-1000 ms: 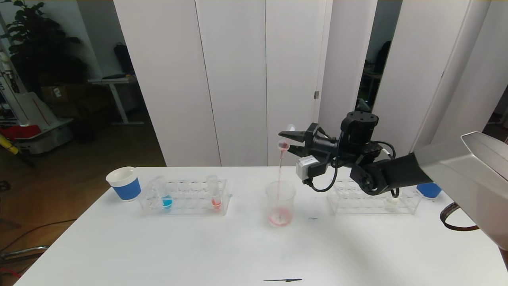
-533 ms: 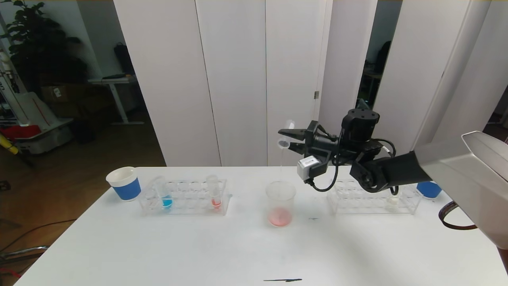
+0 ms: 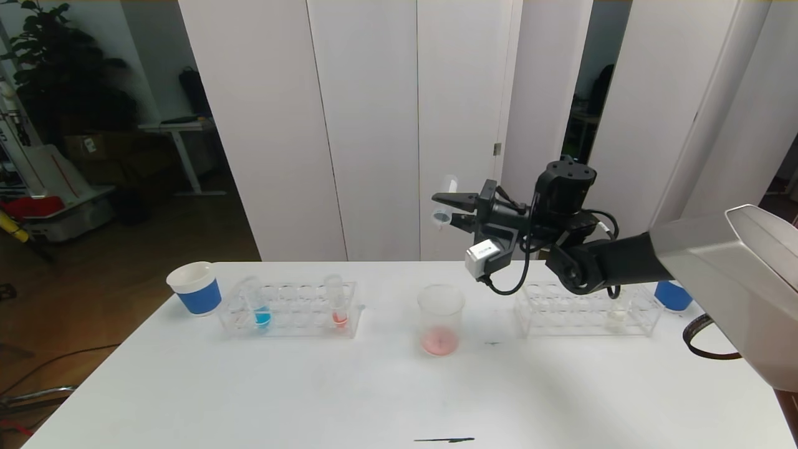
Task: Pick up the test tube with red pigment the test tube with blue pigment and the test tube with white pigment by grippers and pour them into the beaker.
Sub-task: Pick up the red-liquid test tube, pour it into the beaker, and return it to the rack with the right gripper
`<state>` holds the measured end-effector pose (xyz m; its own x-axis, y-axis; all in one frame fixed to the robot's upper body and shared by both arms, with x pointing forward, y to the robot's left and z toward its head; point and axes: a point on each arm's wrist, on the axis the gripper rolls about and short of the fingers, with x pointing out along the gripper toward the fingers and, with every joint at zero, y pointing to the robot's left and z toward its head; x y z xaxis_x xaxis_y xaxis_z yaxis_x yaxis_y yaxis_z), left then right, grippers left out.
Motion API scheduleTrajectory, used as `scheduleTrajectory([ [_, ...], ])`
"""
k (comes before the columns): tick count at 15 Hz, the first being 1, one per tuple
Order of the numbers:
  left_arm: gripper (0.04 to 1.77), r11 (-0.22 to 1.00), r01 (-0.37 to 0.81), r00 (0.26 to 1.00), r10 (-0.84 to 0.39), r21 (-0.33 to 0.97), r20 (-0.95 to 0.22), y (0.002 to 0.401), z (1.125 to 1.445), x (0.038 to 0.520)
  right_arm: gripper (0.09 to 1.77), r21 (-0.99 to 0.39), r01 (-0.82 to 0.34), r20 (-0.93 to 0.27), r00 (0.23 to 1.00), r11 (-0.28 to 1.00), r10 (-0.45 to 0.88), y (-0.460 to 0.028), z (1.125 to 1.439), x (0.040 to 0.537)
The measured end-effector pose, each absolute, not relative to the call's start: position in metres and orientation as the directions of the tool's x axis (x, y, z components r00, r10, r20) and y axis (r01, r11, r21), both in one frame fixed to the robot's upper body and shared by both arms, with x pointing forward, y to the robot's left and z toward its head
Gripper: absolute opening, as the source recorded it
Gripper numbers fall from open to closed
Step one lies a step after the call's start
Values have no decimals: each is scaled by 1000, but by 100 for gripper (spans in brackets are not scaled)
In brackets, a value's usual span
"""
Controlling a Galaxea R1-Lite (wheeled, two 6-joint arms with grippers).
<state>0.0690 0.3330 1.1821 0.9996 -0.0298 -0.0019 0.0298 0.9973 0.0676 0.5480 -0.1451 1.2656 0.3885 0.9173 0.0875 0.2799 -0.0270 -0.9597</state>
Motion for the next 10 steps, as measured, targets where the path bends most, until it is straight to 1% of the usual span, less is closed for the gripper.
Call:
scheduleTrajectory([
  [3, 174, 997, 31, 1000, -31, 67, -1, 333, 1182, 69, 57, -963, 270, 106, 422, -14, 900, -145, 1276, 545],
  [6, 174, 997, 31, 1000, -31, 68, -1, 333, 1182, 69, 57, -979, 194, 157, 519, 63, 840, -150, 1302, 538],
  [8, 174, 997, 30, 1000, -30, 68, -2, 333, 1182, 69, 57, -978, 118, 208, 603, 172, 770, -157, 1325, 531],
  [10, 174, 997, 30, 1000, -30, 68, -1, 333, 1182, 69, 57, -945, 48, 266, 686, 323, 677, -163, 1347, 524],
])
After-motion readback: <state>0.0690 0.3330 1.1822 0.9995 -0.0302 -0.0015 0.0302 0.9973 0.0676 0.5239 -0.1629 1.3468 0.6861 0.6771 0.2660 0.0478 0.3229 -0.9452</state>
